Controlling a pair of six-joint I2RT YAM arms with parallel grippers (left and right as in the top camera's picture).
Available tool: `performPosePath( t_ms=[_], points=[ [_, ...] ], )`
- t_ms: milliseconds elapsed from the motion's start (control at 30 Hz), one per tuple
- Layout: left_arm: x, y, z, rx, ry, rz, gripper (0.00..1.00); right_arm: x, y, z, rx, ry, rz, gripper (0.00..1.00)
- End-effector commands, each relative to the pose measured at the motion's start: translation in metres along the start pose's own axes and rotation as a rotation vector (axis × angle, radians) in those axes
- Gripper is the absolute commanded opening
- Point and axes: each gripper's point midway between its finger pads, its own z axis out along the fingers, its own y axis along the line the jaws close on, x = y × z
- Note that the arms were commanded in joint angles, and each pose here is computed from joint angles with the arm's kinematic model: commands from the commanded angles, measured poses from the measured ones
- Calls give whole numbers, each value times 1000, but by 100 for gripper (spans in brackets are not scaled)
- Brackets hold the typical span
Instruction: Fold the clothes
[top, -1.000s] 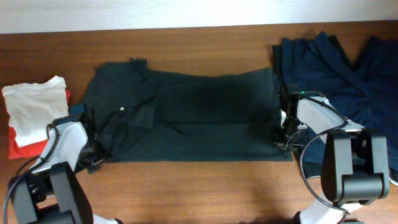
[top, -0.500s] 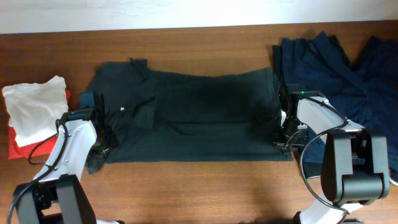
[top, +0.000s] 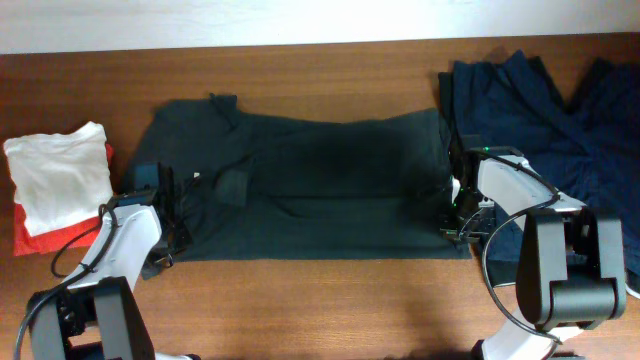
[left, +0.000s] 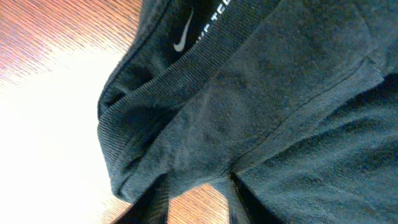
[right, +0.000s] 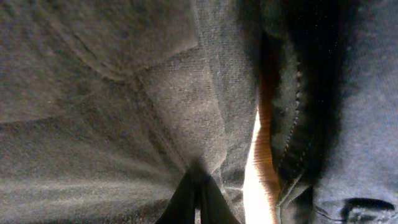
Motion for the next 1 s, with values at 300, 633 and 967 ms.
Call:
performPosePath(
  t_ms=[300, 633, 967],
  points=[
    [4, -4, 0, 28, 10, 1, 33, 2, -6, 4, 38, 9, 4, 4],
    [5, -1, 8, 6, -15, -4, 26, 3, -6, 4, 38, 10, 4, 4],
    [-36, 31, -10, -159, -154, -56, 1, 3, -6, 4, 39, 13, 4, 4]
  ],
)
